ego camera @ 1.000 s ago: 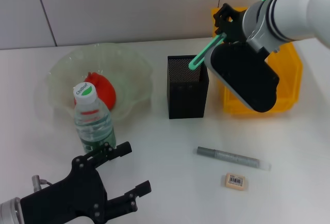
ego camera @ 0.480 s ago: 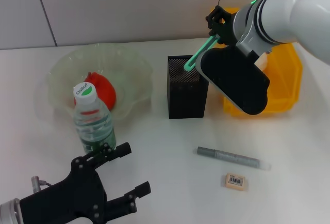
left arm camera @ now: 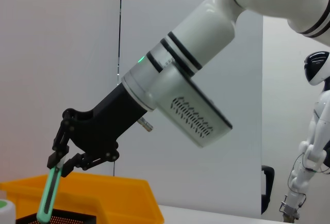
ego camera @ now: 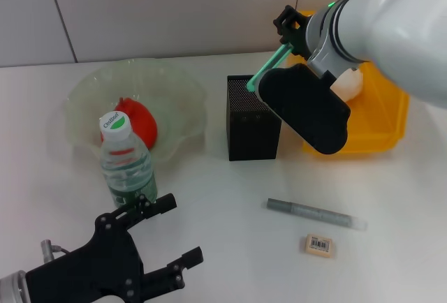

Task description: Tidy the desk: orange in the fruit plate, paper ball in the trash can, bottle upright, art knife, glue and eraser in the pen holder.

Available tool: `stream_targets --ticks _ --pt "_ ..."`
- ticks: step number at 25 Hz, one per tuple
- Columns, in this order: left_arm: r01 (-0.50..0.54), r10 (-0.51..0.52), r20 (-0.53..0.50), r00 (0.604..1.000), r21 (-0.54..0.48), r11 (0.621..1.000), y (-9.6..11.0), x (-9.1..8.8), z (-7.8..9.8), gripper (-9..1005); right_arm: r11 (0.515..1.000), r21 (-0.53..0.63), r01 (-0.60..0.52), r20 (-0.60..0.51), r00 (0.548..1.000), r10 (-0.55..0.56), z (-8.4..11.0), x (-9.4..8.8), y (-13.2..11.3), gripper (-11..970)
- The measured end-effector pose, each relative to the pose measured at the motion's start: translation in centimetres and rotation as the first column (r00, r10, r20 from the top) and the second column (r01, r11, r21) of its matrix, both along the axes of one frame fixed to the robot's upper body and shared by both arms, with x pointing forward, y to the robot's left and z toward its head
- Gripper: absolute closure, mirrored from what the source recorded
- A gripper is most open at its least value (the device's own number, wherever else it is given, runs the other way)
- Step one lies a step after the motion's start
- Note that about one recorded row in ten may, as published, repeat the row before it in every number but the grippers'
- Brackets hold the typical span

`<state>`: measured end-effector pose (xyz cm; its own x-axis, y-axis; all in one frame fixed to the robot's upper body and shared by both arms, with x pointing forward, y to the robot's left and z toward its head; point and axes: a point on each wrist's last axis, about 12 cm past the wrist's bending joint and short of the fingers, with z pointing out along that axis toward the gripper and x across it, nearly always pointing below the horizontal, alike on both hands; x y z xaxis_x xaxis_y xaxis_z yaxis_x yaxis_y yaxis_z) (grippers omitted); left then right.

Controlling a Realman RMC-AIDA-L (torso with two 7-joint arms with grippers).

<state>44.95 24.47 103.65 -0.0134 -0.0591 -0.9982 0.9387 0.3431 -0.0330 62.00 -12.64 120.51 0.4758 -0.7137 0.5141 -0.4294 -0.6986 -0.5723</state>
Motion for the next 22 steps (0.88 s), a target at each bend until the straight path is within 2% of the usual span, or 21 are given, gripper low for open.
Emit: stream_targets --ticks 6,10,13,14,15,18,19,20,21,22 --pt "-0.009 0.009 0.002 1.0 0.001 1.0 0.1 -0.2 -0.1 183 1.0 0.026 -0.004 -0.003 1.0 0.004 0.3 -0.2 0.9 791" --pt "-0.011 0.011 0.002 1.0 0.001 1.0 0.2 -0.2 -0.1 183 0.998 0.056 -0.005 -0.002 1.0 0.005 0.7 -0.3 1.2 717" --pt "-0.011 0.011 0.001 1.0 -0.001 1.0 0.2 -0.3 -0.1 182 0.99 0.138 -0.004 -0.01 1.0 0.005 1.8 -0.7 1.7 699" --pt "-0.01 0.01 0.002 1.0 -0.003 1.0 0.3 -0.3 -0.1 182 0.973 0.229 0.002 -0.022 1.0 0.003 3.2 -1.0 1.8 699" --pt "-0.01 0.01 0.002 1.0 -0.003 1.0 0.3 -0.3 -0.1 182 0.973 0.229 0.002 -0.022 1.0 0.003 3.2 -1.0 1.8 700" --pt "-0.003 0.003 0.008 1.0 -0.009 1.0 0.4 -0.4 0.0 182 0.919 0.392 0.042 -0.035 0.999 -0.03 5.7 -1.1 1.4 700" --pt "-0.003 0.003 0.008 1.0 -0.009 1.0 0.4 -0.4 0.0 182 0.841 0.534 0.089 -0.032 0.996 -0.085 8.0 -0.8 0.2 699" --pt "0.0 0.0 0.012 1.0 -0.011 1.0 0.4 -0.4 0.1 182 0.841 0.534 0.089 -0.032 0.996 -0.085 8.0 -0.8 0.2 699" --pt "0.0 0.0 0.012 1.0 -0.011 1.0 0.4 -0.4 0.1 182 0.743 0.657 0.127 -0.052 0.991 -0.123 9.7 -0.6 -1.4 699" --pt "0.0 0.0 0.012 1.0 -0.011 1.0 0.4 -0.4 0.1 183 0.743 0.657 0.127 -0.052 0.991 -0.123 9.7 -0.6 -1.4 698"
